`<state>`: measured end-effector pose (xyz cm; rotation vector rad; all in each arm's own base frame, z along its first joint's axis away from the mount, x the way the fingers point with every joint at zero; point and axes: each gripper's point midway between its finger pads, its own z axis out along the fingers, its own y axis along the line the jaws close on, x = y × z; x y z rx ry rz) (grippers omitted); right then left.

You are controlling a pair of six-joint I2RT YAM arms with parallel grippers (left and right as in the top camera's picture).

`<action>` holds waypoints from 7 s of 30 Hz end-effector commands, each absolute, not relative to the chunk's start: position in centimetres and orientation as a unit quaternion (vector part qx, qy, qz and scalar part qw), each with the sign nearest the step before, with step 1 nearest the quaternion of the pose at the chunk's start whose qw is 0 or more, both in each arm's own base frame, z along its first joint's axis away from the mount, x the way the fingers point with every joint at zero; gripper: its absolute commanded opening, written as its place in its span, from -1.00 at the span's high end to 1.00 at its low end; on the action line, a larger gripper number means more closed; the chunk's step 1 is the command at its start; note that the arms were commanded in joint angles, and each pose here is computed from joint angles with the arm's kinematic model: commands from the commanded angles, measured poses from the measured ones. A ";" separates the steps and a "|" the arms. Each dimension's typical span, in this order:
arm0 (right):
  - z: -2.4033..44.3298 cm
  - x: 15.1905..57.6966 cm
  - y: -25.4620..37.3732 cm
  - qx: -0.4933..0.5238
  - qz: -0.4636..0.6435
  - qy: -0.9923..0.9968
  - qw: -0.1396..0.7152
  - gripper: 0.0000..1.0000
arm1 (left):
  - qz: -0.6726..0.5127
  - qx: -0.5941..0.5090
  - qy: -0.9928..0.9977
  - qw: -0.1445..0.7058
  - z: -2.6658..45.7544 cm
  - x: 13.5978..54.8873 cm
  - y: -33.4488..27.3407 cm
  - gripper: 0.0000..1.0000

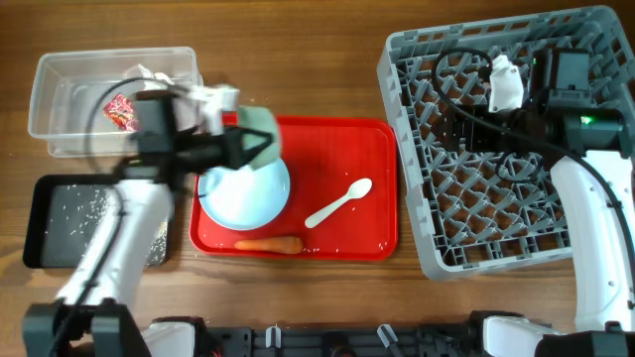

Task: Sort waste into correct bins and load items into the dishwasher rack
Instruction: 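Hand the empty green bowl from the left gripper to the right gripper, then place the green bowl into the dish rack with the right gripper, then grasp the edge of the light-blue plate with the right gripper, then stand the light-blue plate upright in the dish rack, then grasp the white spoon on the red tray with the right gripper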

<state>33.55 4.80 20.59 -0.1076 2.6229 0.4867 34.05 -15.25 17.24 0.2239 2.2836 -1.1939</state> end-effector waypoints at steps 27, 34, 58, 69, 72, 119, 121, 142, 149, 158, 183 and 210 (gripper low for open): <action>9.8 33.5 19.2 -0.123 0.165 0.974 0.097 -0.52 | -0.156 -0.104 0.943 0.275 16.5 28.4 -7.1 -0.71; 2.4 33.7 19.2 -0.084 0.118 0.989 0.030 0.53 | -0.148 -0.107 0.952 0.244 14.7 28.5 -7.1 -0.72; 29.2 39.2 -13.1 0.259 -0.437 0.774 0.378 0.91 | -0.154 -0.105 0.953 0.239 14.5 28.5 -7.4 -0.72; 14.4 46.1 -10.6 0.150 -0.451 0.835 0.278 0.91 | -0.159 -0.108 0.949 0.248 14.9 29.0 -7.5 -0.73; 12.3 45.6 -7.2 0.119 -0.410 0.867 0.258 0.91 | -0.165 -0.124 0.946 0.248 14.9 29.1 -7.5 -0.75; 14.1 40.6 23.1 -0.084 0.142 0.960 0.228 0.91 | -0.099 -0.312 0.922 0.204 13.1 26.8 2.7 -0.99; 20.2 41.9 17.5 -0.075 0.075 0.942 0.319 0.91 | -0.100 -0.313 0.922 0.204 13.1 26.8 2.7 -1.00; 21.5 37.6 -3.9 0.151 -0.421 0.820 0.357 0.92 | -0.105 -0.311 0.923 0.203 13.2 26.8 2.5 -1.00; 24.1 36.6 -5.1 0.150 -0.490 0.778 0.364 0.91 | -0.105 -0.311 0.923 0.203 13.2 26.8 2.5 -1.00; 19.7 37.6 -2.5 0.119 -0.370 0.860 0.331 0.91 | -0.105 -0.311 0.922 0.203 13.2 26.8 2.5 -1.00; 8.7 26.9 22.8 0.157 0.131 0.979 0.017 -0.99 | -0.125 -0.306 0.923 0.199 13.3 26.9 1.8 -1.00; -1.2 27.3 22.3 0.354 -0.006 0.935 0.023 0.74 | -0.124 -0.307 0.924 0.194 13.1 26.7 1.7 -1.00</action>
